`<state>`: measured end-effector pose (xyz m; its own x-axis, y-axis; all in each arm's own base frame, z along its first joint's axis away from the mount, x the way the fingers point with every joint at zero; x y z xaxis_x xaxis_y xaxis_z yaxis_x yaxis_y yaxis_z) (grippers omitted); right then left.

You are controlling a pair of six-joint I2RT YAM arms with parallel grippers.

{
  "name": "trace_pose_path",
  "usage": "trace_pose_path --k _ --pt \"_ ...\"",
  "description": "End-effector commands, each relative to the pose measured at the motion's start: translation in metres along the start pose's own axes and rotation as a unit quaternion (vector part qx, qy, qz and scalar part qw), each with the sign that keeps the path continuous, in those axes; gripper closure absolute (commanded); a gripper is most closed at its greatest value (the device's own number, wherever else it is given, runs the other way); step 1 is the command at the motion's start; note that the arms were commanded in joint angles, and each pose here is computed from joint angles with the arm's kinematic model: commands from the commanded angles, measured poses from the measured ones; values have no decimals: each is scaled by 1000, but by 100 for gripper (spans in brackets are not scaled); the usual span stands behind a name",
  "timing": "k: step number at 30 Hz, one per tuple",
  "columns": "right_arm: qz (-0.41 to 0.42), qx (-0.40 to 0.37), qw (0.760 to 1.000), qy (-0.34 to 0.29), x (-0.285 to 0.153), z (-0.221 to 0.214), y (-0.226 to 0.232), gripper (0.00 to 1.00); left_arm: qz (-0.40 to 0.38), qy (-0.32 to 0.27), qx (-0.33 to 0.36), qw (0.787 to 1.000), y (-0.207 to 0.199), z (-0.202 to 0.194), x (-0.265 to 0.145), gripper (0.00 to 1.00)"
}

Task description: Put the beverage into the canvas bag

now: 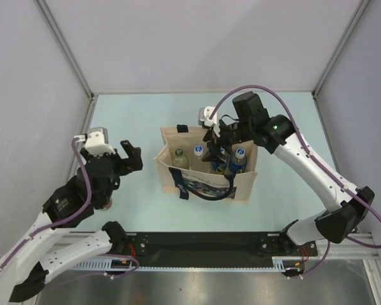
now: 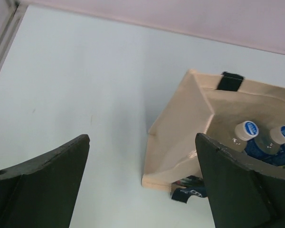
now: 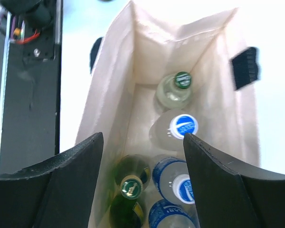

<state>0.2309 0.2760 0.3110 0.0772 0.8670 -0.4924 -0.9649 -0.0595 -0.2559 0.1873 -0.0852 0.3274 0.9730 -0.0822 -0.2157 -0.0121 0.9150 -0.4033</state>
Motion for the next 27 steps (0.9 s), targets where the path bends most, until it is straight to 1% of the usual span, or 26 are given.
trace_pose_path --k 1,2,4,6,8,9,11,17,21,23,26,27 --pt "-49 1 998 -47 -23 28 -20 26 135 4 -46 990 52 -2 -15 2" --pt "-58 5 997 -52 -26 28 -25 26 161 19 -38 986 63 -8 -18 2" --pt "-63 8 997 -54 -26 27 -29 25 201 30 -53 978 78 -12 -19 1" --pt "-72 12 996 -58 -28 28 -35 26 234 23 -67 970 89 -12 -20 2" --pt "-78 15 995 -62 -29 28 -38 25 272 20 -66 960 99 -13 -21 0" --pt "-82 23 994 -63 -30 27 -40 25 290 14 -81 953 104 -13 -22 0" --pt "-89 27 993 -67 -33 27 -43 25 309 20 -75 948 109 -15 -21 0" --pt "-101 48 991 -67 -38 19 -47 24 361 25 -118 925 129 -23 -24 0" --pt "-108 57 990 -65 -41 14 -48 24 411 26 -145 900 146 -27 -28 0" --pt "-109 63 990 -65 -41 11 -49 25 434 38 -148 888 153 -32 -27 0" --pt "-113 71 989 -66 -42 10 -51 24 480 54 -170 859 171 -42 -27 0" --pt "-114 71 989 -68 -43 10 -52 24 486 69 -173 854 174 -49 -26 0"
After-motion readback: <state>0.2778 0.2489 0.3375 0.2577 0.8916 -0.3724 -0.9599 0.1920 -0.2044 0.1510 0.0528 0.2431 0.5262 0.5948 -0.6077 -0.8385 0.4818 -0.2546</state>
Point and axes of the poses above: each gripper's point midway between its finger pads, its own x axis out along the fingers, its own y axis along the line the jaws close on, z = x × y, the point moved 3 cm from there along -x, back along the fingers, and after that the axes turned 11 degrees about -x, right-handed, at the moved point
